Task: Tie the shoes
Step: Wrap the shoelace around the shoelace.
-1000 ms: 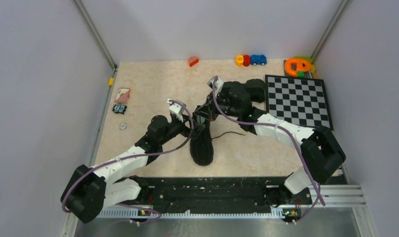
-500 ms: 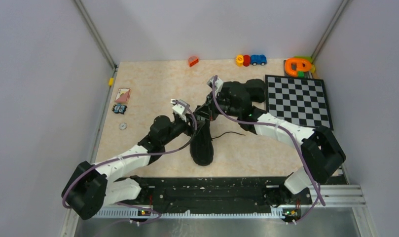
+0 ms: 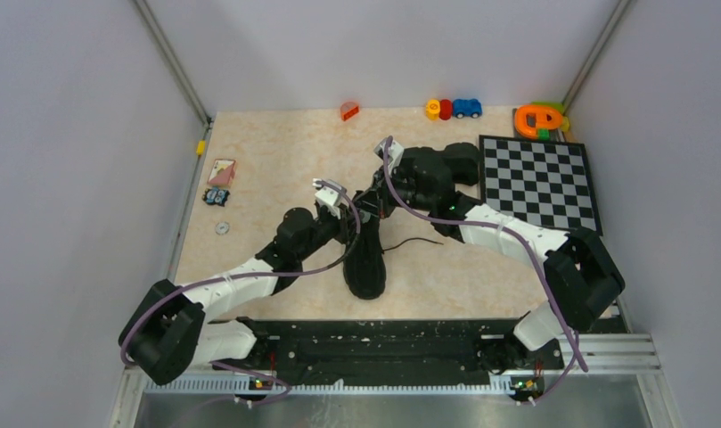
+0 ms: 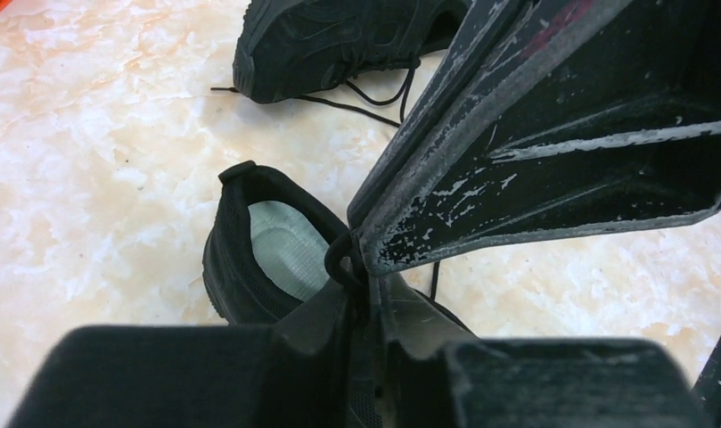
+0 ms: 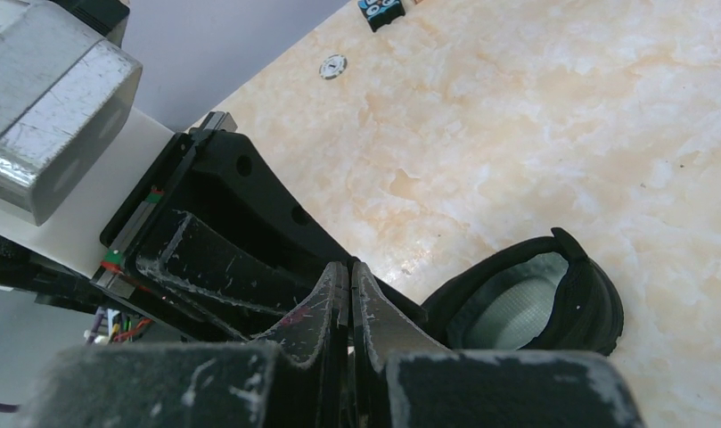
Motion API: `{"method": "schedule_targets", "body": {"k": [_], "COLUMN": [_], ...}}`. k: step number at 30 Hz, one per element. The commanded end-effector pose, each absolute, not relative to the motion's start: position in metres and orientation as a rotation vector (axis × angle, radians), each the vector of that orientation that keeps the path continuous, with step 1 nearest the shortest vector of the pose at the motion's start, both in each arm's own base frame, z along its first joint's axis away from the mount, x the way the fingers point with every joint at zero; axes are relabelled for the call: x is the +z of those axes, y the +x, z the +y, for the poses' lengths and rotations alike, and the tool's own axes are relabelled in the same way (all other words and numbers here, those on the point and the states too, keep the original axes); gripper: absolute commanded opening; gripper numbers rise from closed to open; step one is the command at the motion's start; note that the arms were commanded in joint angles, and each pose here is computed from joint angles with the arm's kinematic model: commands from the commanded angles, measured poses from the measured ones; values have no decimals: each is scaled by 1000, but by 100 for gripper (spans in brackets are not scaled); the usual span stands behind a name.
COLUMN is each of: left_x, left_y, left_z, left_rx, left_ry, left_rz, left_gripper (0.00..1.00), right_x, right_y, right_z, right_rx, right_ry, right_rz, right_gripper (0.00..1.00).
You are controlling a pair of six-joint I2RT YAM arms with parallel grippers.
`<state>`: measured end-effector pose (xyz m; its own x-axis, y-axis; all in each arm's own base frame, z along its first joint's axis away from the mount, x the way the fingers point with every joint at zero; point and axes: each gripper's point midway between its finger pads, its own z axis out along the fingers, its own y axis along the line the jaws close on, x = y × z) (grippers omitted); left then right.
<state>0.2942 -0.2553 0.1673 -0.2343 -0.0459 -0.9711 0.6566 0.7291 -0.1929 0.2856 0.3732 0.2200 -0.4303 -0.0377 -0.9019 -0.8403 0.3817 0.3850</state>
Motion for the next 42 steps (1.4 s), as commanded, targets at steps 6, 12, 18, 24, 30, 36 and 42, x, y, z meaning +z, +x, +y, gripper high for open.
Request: {"method": "schedule_targets", "body": {"k": [6, 12, 18, 24, 30, 36, 42], "left_x": [197, 195, 198, 200, 202, 194, 193], "left_y": [289, 285, 284, 287, 291, 293, 288], "left_z": [-260, -258, -257, -263, -267, -264, -266], "left_rx": [-716, -716, -715, -725, -724, -704, -731], "left_ry": [558, 568, 568, 580, 590, 588, 629], "left_rz": [1571, 1570, 1551, 1547, 1541, 1575, 1564], "left_gripper": [0, 22, 27, 28, 15, 0, 0], "right_x": [239, 237, 243, 247, 246, 246, 249], "right_y": [294, 296, 295, 294, 293, 293, 296], "right_z": [375, 374, 374, 375, 376, 371, 347], "right_rx": [1105, 1094, 1105, 1118, 1126, 1101, 1051], "right_ry": [-732, -723, -715, -718, -716, -709, -636], "right_rz": [1732, 1738, 1727, 1721, 1725, 1736, 1722], "right_gripper": [0, 0, 0, 0, 0, 13, 42]}}
